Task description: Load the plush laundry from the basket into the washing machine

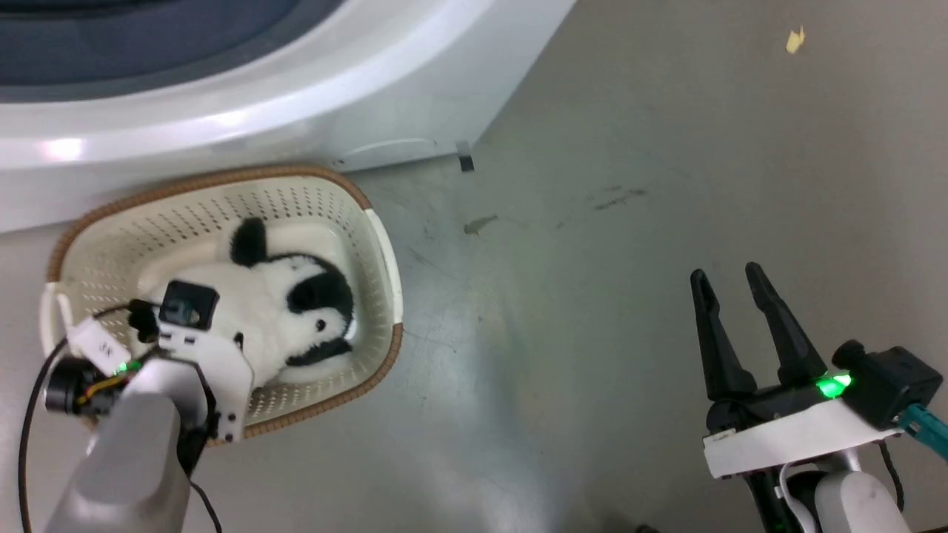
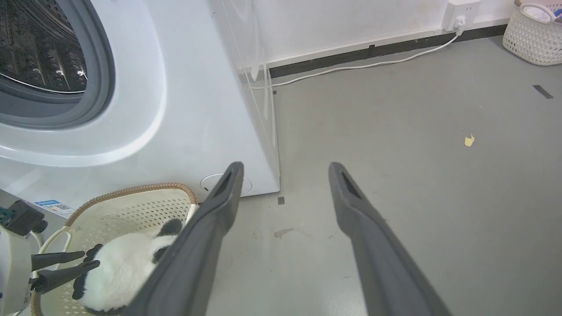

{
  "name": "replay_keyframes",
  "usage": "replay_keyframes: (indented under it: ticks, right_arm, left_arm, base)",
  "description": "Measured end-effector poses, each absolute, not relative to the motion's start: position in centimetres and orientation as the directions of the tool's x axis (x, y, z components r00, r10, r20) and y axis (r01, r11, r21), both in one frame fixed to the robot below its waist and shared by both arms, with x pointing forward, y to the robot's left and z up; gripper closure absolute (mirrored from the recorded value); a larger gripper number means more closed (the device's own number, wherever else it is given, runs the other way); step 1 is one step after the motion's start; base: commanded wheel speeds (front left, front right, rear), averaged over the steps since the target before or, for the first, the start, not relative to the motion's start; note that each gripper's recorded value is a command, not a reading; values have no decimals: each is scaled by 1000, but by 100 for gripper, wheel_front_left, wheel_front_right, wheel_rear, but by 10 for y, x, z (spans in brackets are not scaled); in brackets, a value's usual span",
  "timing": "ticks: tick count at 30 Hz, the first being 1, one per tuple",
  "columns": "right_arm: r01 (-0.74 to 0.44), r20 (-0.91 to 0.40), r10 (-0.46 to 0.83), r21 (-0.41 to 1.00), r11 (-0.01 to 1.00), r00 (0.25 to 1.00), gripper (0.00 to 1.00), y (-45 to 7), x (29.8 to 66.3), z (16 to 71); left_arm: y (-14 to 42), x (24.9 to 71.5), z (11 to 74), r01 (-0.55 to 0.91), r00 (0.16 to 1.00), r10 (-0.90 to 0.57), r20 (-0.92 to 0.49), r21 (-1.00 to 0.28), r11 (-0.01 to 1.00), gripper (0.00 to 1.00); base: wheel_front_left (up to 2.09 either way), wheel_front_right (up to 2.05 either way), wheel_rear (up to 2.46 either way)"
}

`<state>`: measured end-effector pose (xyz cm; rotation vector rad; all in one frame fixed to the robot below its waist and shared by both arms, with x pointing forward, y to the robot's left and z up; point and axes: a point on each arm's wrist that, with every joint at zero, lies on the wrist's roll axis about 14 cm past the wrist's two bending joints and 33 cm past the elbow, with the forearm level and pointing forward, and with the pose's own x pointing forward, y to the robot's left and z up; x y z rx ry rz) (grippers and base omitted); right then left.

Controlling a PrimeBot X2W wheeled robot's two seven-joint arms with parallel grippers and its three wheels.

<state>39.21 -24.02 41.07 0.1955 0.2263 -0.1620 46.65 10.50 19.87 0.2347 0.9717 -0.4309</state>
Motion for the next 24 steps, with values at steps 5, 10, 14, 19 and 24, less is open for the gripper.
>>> replay_keyframes:
  ticks: [5, 10, 14, 19, 24]
  right_arm:
    - [216, -256, -166, 181, 960, 952, 0, -249, 393, 401]
    - [260, -282, -200, 195, 946, 938, 0, -257, 390, 389]
    - [288, -308, -219, 200, 936, 926, 0, -262, 387, 379]
    - [319, -328, -243, 199, 927, 913, 0, -268, 383, 369]
    - [352, -345, -275, 187, 917, 898, 0, -277, 379, 362]
  left_arm:
    - [100, 481, 178, 508, 436, -217, -873, 40, 860, 0]
    - [98, 484, 157, 540, 375, -185, -908, 52, 840, 0]
    - [103, 483, 137, 562, 315, -147, -937, 60, 825, 0]
    - [110, 478, 114, 583, 253, -110, -961, 61, 810, 0]
    - [108, 476, 96, 596, 207, -102, -973, 42, 802, 100]
  base:
    - [0, 0, 0]
    - [0, 0, 0]
    - [0, 0, 0]
    - [0, 0, 0]
    - [0, 0, 0]
